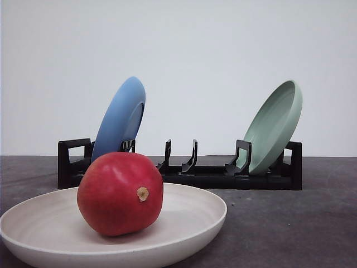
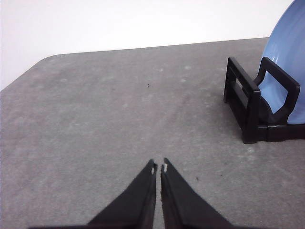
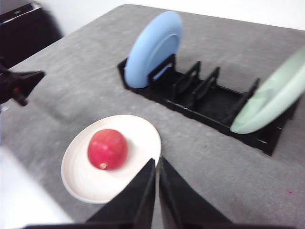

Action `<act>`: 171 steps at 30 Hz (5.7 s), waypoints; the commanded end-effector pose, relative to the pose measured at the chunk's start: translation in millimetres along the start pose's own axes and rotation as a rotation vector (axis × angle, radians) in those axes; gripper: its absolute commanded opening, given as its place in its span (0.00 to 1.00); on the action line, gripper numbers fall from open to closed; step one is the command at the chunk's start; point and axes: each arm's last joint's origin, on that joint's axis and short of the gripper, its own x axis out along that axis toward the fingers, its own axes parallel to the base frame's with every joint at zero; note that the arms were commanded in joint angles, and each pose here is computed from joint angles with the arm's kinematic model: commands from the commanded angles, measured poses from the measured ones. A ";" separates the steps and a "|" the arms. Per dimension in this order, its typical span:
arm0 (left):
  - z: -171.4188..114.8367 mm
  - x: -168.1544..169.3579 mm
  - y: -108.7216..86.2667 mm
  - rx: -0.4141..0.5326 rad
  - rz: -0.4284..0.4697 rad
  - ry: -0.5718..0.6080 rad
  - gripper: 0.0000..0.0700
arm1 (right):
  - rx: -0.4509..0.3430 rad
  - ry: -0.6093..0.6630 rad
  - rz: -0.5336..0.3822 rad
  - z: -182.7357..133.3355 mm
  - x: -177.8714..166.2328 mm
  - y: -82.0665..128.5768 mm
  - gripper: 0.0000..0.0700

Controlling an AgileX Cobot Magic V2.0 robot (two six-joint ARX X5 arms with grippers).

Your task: Place pomegranate in white plate

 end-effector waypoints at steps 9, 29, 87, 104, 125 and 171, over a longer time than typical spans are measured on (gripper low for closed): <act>-3.3 0.8 -0.3 0.000 -0.002 0.012 0.00 | 0.002 -0.312 -0.387 -26.6 40.8 -45.8 0.01; -3.3 0.8 -0.3 0.000 -0.002 0.012 0.00 | -0.112 -0.498 -0.741 -127.6 73.6 -100.2 0.01; -3.3 0.8 -0.3 0.000 -0.002 0.012 0.00 | -0.056 -0.293 -0.725 -146.4 80.4 -103.3 0.01; -3.3 0.8 -0.3 0.000 -0.002 0.012 0.00 | -0.056 -0.293 -0.725 -146.4 80.4 -103.3 0.01; -3.3 0.8 -0.3 0.000 -0.002 0.012 0.00 | -0.056 -0.293 -0.725 -146.4 80.4 -103.3 0.01; -3.3 0.8 -0.3 0.000 -0.002 0.012 0.00 | -0.056 -0.293 -0.725 -146.4 80.4 -103.3 0.01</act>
